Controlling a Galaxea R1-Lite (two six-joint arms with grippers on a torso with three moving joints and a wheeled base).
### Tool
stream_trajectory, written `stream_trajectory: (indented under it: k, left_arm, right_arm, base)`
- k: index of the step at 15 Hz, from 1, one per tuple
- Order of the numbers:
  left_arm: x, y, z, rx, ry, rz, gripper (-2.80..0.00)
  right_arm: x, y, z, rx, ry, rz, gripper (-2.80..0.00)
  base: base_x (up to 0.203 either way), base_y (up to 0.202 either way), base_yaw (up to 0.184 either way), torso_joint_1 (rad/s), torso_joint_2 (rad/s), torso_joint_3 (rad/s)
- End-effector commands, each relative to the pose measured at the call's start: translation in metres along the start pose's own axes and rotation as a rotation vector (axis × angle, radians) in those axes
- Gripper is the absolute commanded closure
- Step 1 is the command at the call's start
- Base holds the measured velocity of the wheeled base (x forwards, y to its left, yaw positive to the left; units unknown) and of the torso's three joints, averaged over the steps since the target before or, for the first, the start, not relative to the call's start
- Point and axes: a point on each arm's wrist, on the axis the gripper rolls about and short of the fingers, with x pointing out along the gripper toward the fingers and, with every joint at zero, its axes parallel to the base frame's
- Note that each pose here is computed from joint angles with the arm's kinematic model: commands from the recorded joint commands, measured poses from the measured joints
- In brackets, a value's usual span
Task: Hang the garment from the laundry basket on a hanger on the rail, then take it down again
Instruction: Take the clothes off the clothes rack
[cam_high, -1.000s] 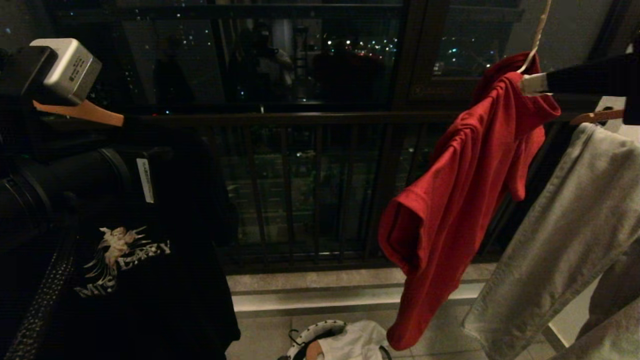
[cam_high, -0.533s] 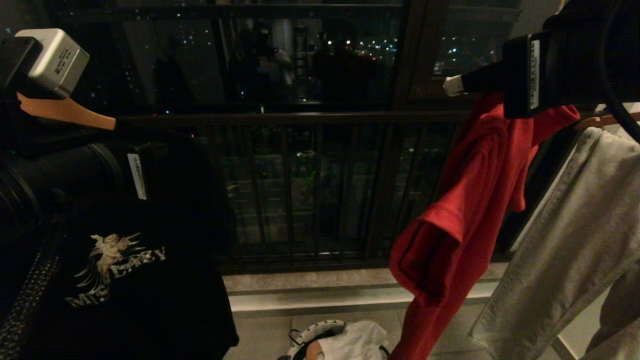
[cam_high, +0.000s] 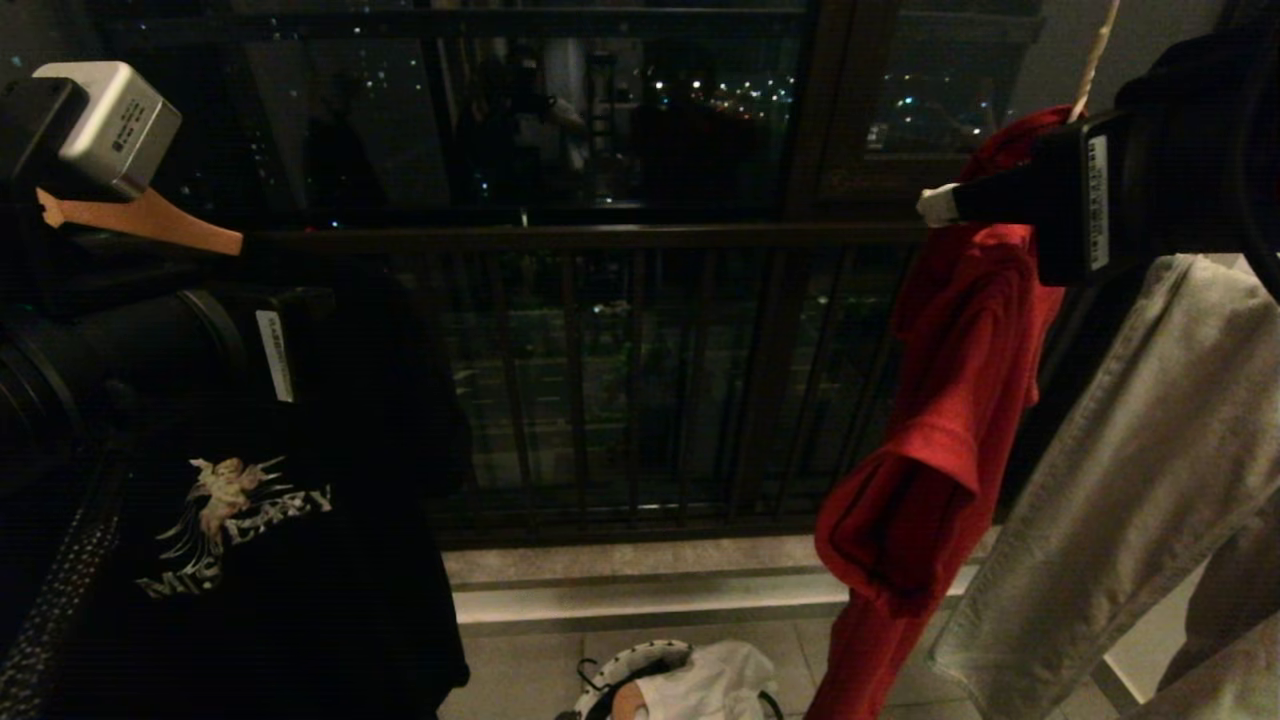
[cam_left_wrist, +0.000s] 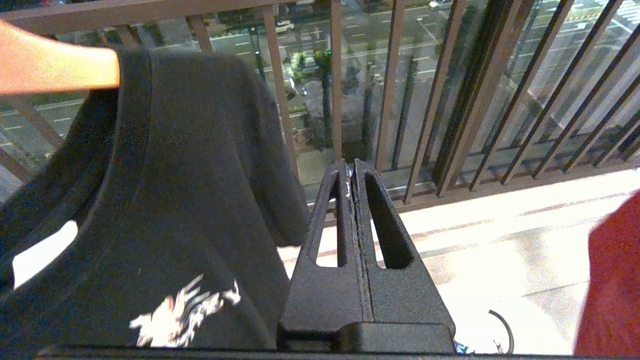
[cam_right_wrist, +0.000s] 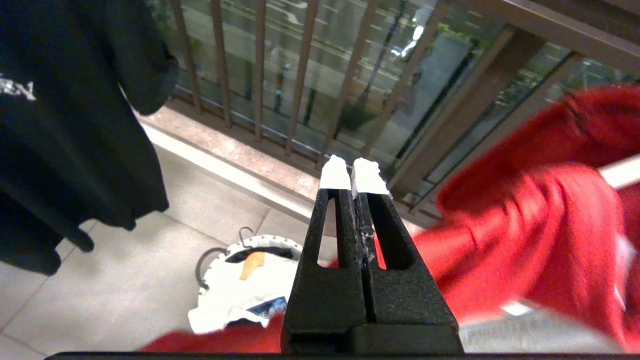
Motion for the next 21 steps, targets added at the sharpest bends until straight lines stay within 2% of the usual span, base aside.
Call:
stream_trajectory:
  k: [1, 5, 9, 10, 13, 17, 21]
  left_arm:
    - [0.001, 0.0, -0.001, 0.0, 0.002, 0.003, 0.0]
    - [0.001, 0.0, -0.001, 0.001, 0.003, 0.003, 0.0]
    - [0.001, 0.0, -0.001, 0.002, 0.002, 0.004, 0.0]
    - [0.001, 0.0, -0.001, 0.002, 0.002, 0.003, 0.0]
    - [0.0, 0.0, 0.0, 0.0, -0.002, 0.004, 0.0]
    - [-0.003, 0.001, 0.002, -0.004, -0.012, 0.006, 0.0]
    - [-0.005, 0.002, 0.004, -0.008, -0.02, 0.007, 0.0]
  right_arm:
    - [-0.017, -0.006, -0.003, 0.0, -0.002, -0.011, 0.0]
    - [-0.036, -0.012, -0.006, -0.002, 0.004, -0.018, 0.0]
    - [-0.043, -0.007, -0.002, -0.054, -0.01, -0.131, 0.0]
    - [-0.043, -0.001, 0.003, -0.059, -0.024, -0.146, -2.8]
    - [-0.026, 0.018, 0.008, -0.091, 0.0, -0.253, -2.8]
    - [-0.003, 0.031, 0.002, -0.125, 0.055, -0.335, -2.8]
    - [0.002, 0.031, -0.005, -0.146, 0.086, -0.355, -2.8]
  base:
    - [0.0, 0.0, 0.0, 0.0, 0.0, 0.0]
    - [0.0, 0.0, 0.0, 0.0, 0.0, 0.0]
    - [0.0, 0.0, 0.0, 0.0, 0.0, 0.0]
    - [0.0, 0.0, 0.0, 0.0, 0.0, 0.0]
    - [0.0, 0.0, 0.0, 0.0, 0.0, 0.0]
    - [0.0, 0.0, 0.0, 0.0, 0.0, 0.0]
    - [0.0, 0.0, 0.0, 0.0, 0.0, 0.0]
